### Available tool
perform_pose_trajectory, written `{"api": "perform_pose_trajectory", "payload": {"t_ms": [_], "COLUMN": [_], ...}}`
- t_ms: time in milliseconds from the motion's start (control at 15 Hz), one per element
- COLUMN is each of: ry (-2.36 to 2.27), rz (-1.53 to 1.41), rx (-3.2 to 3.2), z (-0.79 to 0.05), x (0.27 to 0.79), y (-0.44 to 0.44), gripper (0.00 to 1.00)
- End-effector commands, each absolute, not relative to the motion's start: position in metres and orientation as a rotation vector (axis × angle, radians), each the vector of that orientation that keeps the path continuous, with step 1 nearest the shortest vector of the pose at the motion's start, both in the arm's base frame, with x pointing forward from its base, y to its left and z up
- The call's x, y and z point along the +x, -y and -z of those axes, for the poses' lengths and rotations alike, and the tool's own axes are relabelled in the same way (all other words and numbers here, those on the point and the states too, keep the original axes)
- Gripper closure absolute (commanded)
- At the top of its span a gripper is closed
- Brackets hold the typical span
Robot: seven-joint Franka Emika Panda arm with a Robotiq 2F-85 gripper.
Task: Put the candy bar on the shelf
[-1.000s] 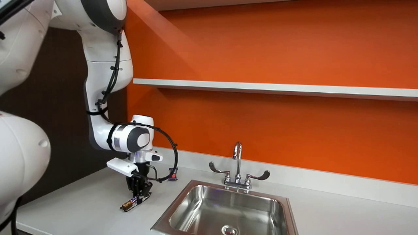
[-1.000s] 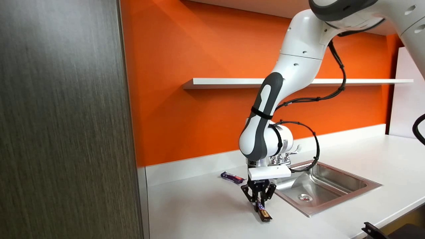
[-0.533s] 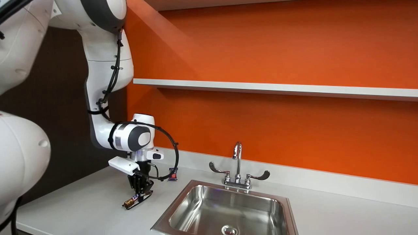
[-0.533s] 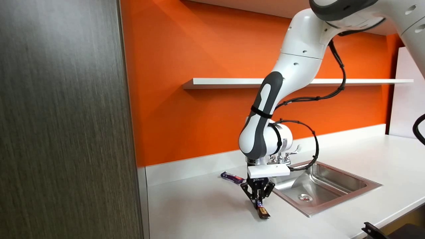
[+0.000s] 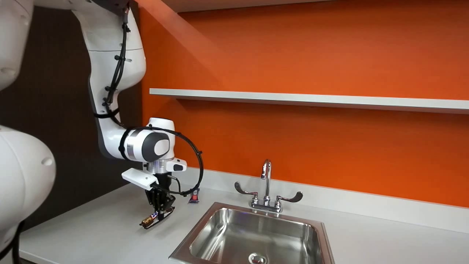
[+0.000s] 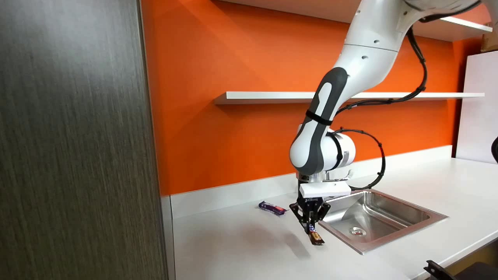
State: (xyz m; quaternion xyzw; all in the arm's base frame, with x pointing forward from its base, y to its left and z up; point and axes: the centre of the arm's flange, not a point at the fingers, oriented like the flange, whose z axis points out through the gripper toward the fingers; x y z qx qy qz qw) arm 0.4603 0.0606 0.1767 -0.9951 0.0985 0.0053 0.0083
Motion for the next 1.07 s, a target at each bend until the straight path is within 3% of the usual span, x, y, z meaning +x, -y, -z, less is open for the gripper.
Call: {"api": "perform_pose_trajectory", "payload": {"t_ms": [0, 1000], "ry": [-0.262, 0.083], "rz": [0.029, 0.595], "rx": [-3.098, -2.978], "z": [-0.226, -0.494], "x": [0.420, 0.389], "y": [-0.043, -0.064], "gripper": [0.96, 0.96]}}
